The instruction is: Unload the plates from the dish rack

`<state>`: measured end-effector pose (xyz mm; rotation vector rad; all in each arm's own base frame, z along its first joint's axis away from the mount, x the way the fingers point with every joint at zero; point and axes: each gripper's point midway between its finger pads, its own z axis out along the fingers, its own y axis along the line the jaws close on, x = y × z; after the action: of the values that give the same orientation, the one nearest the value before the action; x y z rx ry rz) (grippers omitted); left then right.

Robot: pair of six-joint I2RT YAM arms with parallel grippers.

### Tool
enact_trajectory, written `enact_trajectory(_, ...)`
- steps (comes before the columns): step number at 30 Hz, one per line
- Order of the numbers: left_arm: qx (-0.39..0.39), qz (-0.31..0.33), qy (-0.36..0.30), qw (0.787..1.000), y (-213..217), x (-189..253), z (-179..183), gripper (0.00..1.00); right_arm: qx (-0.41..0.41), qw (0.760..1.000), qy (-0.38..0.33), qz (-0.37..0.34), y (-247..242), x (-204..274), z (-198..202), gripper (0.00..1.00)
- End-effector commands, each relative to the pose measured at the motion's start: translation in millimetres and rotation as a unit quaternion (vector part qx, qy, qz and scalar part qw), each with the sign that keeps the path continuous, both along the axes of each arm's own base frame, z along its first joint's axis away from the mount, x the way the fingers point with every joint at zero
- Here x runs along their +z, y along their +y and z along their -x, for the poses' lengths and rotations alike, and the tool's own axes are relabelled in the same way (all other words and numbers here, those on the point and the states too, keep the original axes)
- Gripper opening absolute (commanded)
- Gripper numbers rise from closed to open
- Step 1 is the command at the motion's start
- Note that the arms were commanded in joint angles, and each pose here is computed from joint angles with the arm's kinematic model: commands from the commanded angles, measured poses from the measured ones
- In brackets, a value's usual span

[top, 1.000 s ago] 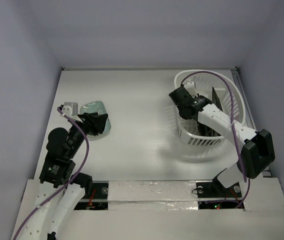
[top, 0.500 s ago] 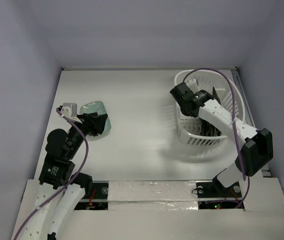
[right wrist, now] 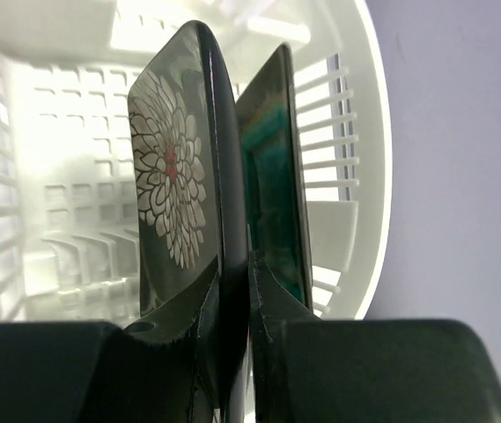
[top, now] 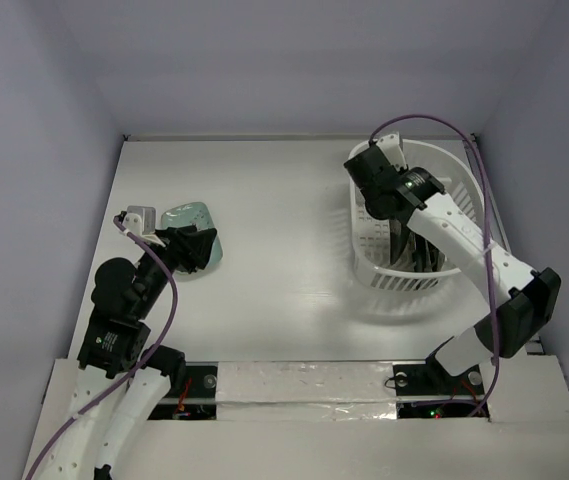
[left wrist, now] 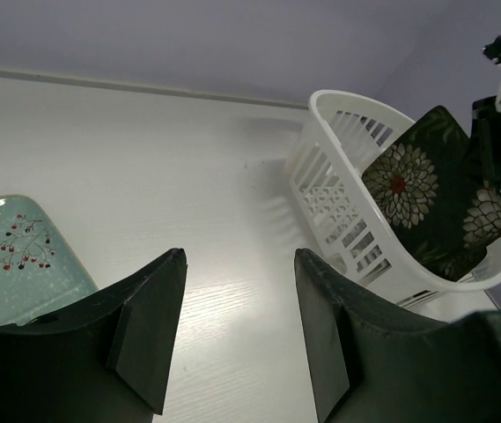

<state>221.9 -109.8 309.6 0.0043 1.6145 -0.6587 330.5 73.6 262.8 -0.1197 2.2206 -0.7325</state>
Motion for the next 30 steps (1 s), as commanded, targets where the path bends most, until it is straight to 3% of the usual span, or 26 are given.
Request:
enact_trajectory(1,-0.010,0.009,-0.030,0.999,-4,17,1,0.49,-0.019,0.989,-0.136,-0.049,-13,86,5,0.00)
enact_trajectory(10,-0.008,0.008,-0.026,1.000,-3,16,-1,0.49,0.025,0.944,-0.273,-0.183,5,168,39,0.00)
enact_trajectory(13,-0.008,0.007,-0.025,1.000,-4,15,-2,0.49,0.063,0.910,-0.319,-0.256,24,193,44,0.00)
enact_trajectory(14,-0.008,0.006,-0.024,1.000,-4,14,-3,0.49,0.079,0.889,-0.346,-0.288,34,207,41,0.00)
enact_trajectory(16,-0.008,0.006,-0.023,1.000,-4,14,-3,0.49,0.134,0.873,-0.338,-0.324,63,204,38,0.00)
enact_trajectory(18,-0.004,0.006,-0.022,1.000,-2,14,-4,0.48,0.192,0.838,-0.336,-0.385,101,210,33,0.00)
enact_trajectory(20,-0.005,0.005,-0.021,1.000,-3,13,-5,0.44,0.228,0.817,-0.322,-0.420,138,198,21,0.00)
enact_trajectory(22,0.002,0.004,-0.019,1.000,0,12,-7,0.32,0.266,0.793,-0.293,-0.463,175,186,16,0.00)
enact_trajectory(27,0.012,0.005,-0.016,1.000,3,10,-8,0.05,0.281,0.780,-0.236,-0.507,235,135,-9,0.00)
enact_trajectory(30,0.015,0.006,-0.015,1.000,4,10,-9,0.00,0.279,0.771,-0.218,-0.530,252,111,-15,0.00)
